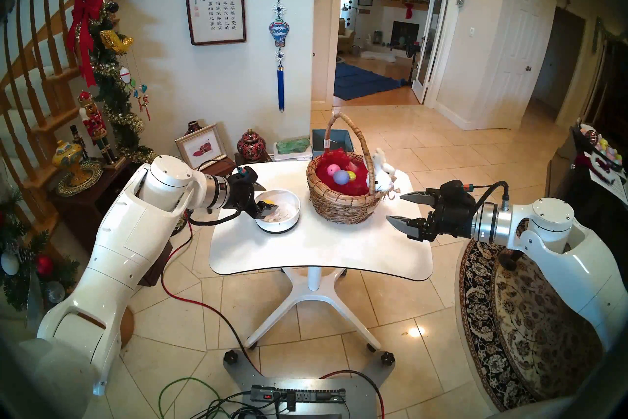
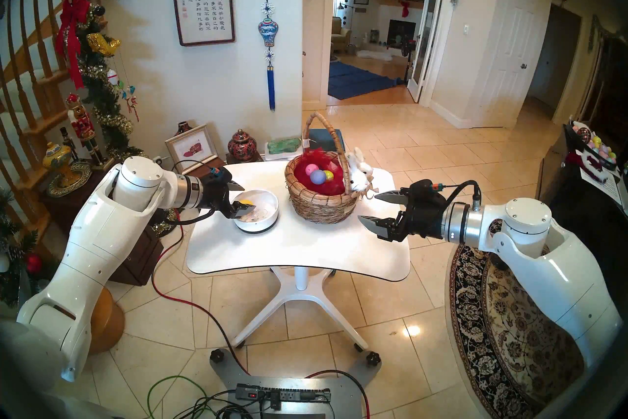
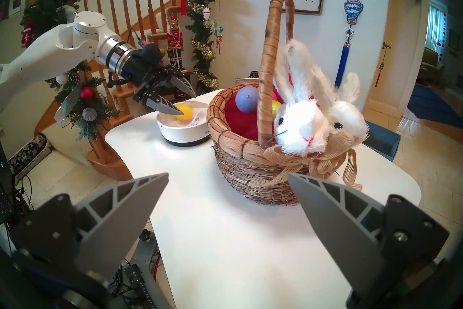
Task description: Put easter egg into basket
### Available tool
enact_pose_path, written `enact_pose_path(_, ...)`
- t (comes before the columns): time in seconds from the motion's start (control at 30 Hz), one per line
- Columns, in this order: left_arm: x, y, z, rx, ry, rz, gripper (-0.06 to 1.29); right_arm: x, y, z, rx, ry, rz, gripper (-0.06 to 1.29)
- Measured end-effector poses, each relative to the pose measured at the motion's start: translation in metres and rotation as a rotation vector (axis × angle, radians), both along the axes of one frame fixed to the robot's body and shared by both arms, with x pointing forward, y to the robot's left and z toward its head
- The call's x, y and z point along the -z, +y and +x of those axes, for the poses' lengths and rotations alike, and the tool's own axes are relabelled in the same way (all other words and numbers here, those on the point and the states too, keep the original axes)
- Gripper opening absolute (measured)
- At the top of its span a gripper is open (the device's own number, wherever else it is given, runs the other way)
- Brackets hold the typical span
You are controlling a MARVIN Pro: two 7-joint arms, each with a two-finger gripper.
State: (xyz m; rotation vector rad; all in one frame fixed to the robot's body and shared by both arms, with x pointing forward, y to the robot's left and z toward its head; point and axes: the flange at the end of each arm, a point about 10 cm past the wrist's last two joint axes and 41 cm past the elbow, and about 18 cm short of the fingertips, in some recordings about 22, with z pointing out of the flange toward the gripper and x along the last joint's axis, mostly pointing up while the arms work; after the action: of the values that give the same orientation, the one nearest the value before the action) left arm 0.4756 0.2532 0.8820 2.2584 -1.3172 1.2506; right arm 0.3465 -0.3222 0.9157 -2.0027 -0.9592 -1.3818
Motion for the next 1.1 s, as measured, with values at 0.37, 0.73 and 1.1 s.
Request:
enact_pose_path(0.37, 0.0050, -0.0006, -0.0015, 0.070, -0.019, 0.089, 1.10, 0.0000, 0.0000, 0.0000, 0.000, 0.000, 0.000, 1.24)
enact_pose_path(0.73, 0.0016, -0.0027, -0.0003, 0.102, -0.019, 0.117, 1.07, 0.0000, 0.0000, 0.0000, 0.000, 0.000, 0.000, 1.24)
enact_pose_path(1.1, 0.0023, -0.0033, -0.0013, 0.094, 0.017, 0.120, 0.78, 0.0000, 0.0000, 0.0000, 0.000, 0.000, 0.000, 1.24)
